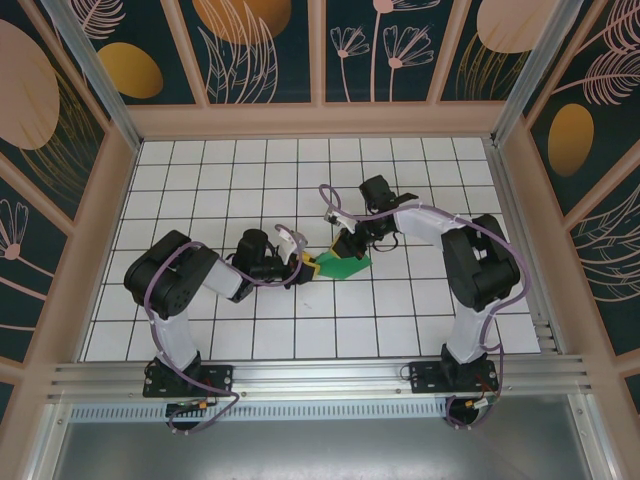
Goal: Fold a paper plane with a square sheet of paper (pick it up from the middle)
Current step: Fourth fold the wing at the center of the table.
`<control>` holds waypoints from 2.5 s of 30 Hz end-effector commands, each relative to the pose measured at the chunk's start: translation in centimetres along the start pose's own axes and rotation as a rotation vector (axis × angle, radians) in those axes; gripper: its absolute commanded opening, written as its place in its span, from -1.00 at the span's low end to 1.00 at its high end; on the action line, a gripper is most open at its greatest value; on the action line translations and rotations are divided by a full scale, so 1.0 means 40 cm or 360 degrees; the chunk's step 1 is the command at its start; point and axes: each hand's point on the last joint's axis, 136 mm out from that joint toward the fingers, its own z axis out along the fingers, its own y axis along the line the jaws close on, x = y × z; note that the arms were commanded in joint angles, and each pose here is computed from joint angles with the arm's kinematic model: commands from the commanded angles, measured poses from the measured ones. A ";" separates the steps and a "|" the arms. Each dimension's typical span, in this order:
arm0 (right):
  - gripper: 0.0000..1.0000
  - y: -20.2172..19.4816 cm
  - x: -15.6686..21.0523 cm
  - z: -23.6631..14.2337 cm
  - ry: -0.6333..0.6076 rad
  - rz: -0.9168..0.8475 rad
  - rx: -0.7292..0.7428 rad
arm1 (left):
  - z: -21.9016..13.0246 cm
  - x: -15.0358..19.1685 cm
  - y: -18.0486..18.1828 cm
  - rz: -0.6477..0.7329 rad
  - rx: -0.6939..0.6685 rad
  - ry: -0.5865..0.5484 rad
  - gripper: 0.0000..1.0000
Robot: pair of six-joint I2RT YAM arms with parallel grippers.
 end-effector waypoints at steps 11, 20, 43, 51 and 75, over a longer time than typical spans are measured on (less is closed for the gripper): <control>-0.88 -0.014 -0.012 0.000 -0.0033 0.0048 -0.0073 | 0.006 0.017 0.045 -0.0026 -0.0121 0.0123 -0.65; -0.89 -0.003 -0.008 -0.016 -0.0072 0.0132 -0.0156 | -0.052 -0.082 0.054 -0.0176 -0.0221 -0.0100 -0.17; -0.91 0.002 -0.018 -0.022 -0.0163 0.0217 -0.0258 | 0.003 -0.038 0.034 -0.0002 -0.0040 -0.0014 0.06; -0.91 0.000 -0.013 -0.017 -0.0152 0.0224 -0.0266 | 0.035 -0.026 0.021 0.0059 0.0040 0.0014 -0.14; -0.24 -0.160 -0.119 -0.191 -0.0522 0.0688 0.0434 | 0.049 -0.032 0.041 -0.0385 0.0003 -0.0016 -0.80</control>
